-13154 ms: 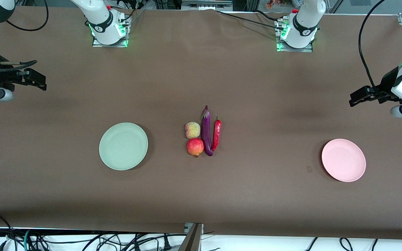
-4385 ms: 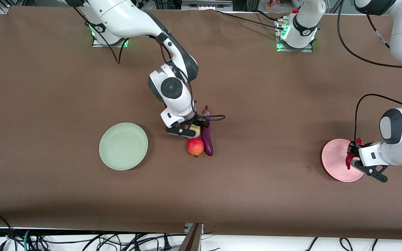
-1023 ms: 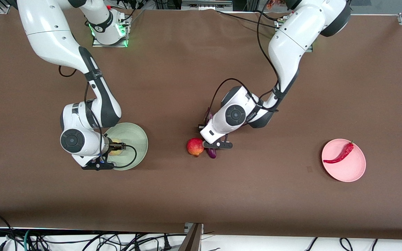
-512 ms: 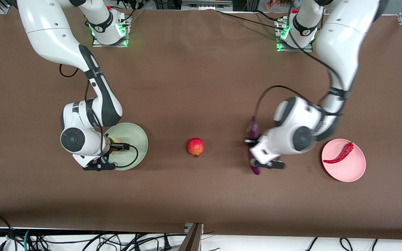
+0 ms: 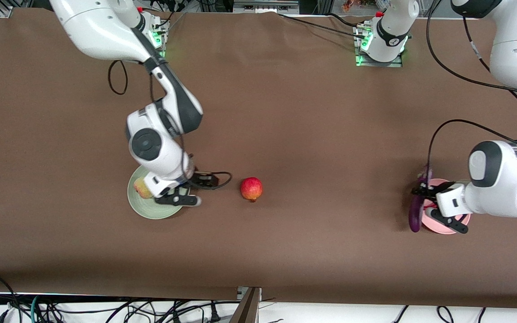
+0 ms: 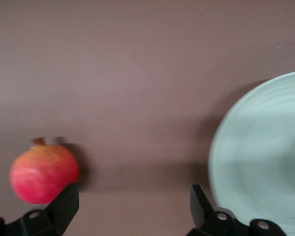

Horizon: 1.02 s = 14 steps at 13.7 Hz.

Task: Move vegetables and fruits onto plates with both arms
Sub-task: 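Place the eggplant on the pink plate while the right gripper grasps the pomegranate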

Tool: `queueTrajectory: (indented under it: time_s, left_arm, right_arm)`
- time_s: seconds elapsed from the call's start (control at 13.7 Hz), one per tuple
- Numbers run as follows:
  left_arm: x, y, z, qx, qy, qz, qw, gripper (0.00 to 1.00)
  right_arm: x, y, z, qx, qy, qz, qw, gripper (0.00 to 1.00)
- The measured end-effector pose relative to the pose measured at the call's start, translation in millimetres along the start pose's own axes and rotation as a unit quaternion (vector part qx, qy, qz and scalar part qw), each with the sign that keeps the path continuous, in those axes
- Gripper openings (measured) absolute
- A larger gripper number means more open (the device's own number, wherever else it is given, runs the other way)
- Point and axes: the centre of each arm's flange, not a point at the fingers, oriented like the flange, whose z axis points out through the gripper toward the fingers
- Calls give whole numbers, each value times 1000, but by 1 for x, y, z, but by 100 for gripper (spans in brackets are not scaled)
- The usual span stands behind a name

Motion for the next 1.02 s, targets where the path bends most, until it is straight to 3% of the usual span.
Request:
queueTrajectory:
  time_s: [0.29,0.44,0.66,0.8,1.02]
  left_arm:
    - [-28,-43,15,14,-21,49,998,34]
    - [-26,-54,29,24,-13,74,997,34]
    - [-20,-57,44,28,-4,102,994,38]
    - [-19,-59,43,31,0,107,994,52]
    - [-18,-60,30,39,7,109,993,86]
  right_arm:
    - [-40,-70,32,56,44,37,997,100]
    - [-52,-87,49,78,59,37,994,100]
    - [-57,-89,71,80,80,22,993,100]
    - [-56,-86,82,74,88,17,993,100]
    - [-55,-84,87,81,105,8,991,100]
